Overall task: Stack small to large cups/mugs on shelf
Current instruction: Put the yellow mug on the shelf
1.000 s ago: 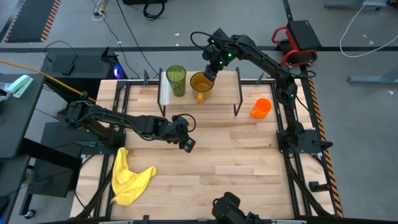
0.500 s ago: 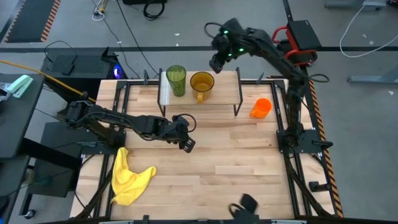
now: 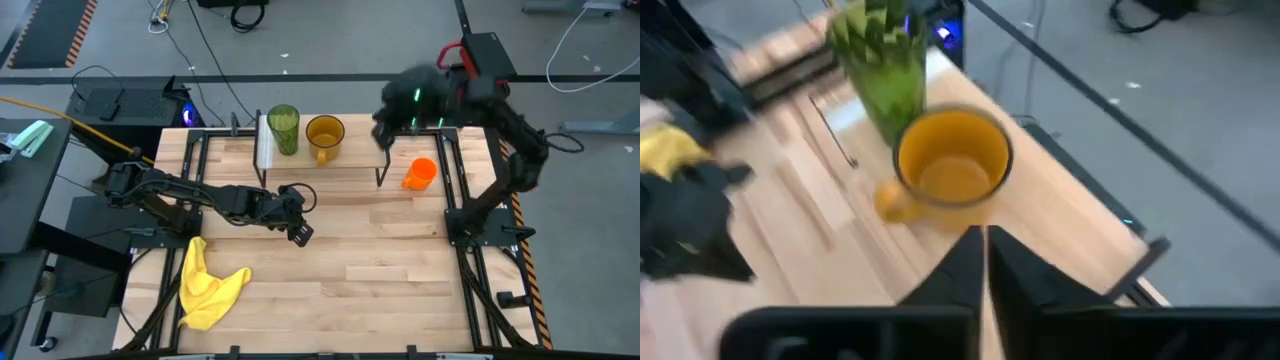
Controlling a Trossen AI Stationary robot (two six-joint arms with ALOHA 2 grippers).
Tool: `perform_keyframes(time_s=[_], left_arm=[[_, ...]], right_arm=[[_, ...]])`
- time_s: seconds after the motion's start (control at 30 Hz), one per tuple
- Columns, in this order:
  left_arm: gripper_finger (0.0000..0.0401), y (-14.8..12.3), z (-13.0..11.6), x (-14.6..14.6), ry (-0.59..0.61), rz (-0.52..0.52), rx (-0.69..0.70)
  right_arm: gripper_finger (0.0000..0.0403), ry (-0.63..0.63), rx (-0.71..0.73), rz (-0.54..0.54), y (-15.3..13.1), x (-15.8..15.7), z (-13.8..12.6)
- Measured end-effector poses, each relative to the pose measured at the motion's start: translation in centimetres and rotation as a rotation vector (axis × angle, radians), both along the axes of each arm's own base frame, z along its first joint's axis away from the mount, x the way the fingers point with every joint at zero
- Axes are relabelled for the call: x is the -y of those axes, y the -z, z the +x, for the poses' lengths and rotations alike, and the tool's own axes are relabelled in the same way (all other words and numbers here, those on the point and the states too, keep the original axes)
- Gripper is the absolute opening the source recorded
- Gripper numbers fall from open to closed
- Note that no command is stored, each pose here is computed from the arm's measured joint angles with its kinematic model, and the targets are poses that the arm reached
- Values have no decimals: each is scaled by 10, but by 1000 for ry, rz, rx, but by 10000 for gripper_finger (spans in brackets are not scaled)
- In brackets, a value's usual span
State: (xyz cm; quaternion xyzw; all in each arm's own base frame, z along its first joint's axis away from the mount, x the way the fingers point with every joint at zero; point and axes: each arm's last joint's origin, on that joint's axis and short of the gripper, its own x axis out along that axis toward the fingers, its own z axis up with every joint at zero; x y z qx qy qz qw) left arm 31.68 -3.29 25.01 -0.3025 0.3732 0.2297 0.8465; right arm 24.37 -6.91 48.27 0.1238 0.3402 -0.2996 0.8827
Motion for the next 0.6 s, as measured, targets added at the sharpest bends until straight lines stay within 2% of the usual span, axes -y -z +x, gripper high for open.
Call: perform_keyframes(time_s=[0.07,0.13,0.27,0.4,0.6], left_arm=[[20,0,0,-1,3,10,-2],[15,0,0,-3,4,21,-3],[12,0,1,-8,1,32,-8],[19,1,0,-14,-10,38,-21],[22,1,0,-16,2,17,-30]], right_arm=[[8,18,-35,-15,21,-15,4],[11,25,-17,24,47,-24,7],[5,31,190,119,98,-25,15],[4,118,386,152,132,-12,17],[2,208,329,209,178,12,30]])
